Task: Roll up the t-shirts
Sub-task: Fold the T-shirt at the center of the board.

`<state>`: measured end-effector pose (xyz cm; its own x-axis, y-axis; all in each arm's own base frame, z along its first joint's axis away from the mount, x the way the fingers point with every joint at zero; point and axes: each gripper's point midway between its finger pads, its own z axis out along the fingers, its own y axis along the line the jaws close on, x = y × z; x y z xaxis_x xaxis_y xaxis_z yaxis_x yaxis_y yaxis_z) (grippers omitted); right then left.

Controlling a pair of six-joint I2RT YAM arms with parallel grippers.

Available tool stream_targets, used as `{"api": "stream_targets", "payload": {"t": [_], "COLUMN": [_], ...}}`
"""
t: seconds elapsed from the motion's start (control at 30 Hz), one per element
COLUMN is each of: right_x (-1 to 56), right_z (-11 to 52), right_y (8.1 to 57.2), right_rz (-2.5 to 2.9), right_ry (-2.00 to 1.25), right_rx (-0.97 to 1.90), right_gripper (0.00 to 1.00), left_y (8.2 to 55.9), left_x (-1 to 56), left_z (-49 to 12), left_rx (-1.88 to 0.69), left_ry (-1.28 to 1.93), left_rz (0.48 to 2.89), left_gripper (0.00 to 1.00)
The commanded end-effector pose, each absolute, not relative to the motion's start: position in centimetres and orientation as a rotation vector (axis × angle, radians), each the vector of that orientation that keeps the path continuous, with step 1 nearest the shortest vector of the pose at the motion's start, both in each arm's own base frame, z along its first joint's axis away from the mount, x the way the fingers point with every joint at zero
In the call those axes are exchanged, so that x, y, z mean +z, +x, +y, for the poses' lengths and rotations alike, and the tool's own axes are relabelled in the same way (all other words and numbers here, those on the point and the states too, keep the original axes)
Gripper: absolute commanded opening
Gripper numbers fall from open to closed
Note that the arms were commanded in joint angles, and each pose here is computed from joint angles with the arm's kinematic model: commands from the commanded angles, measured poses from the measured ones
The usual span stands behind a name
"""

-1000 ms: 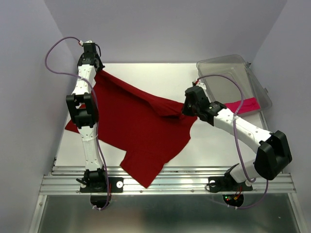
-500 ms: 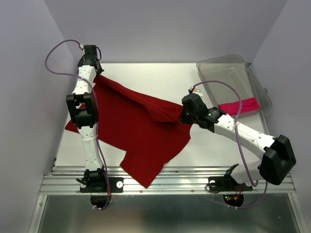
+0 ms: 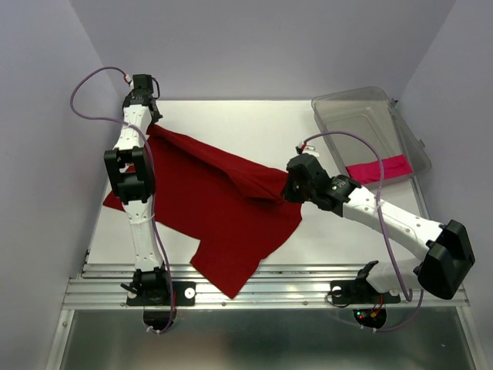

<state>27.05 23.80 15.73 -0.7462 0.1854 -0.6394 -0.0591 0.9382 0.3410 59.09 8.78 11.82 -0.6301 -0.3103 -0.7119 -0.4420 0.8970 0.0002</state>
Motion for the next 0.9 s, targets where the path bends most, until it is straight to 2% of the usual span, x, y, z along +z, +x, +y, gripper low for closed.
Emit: {"api": "stream_targets", "payload": {"t": [0.0, 0.87], "right_x": [17.9, 13.1], "right_z": [24.5, 26.0], "right_y": [26.4, 22.3], "right_rz": [2.342, 2.487], "right_ry": [0.047, -0.051], "right_rx": [0.492, 0.497], "right_gripper": [0.01, 0.01], "left_y": [59.5, 58.8], "left_x": [14.8, 11.9], "left_z": [10.5, 10.7], "left_rx": [0.270, 0.293], "left_ry": [-0.557, -0.578], "left_rz": [2.223, 2.304], "left_gripper": [0.00, 0.00]}}
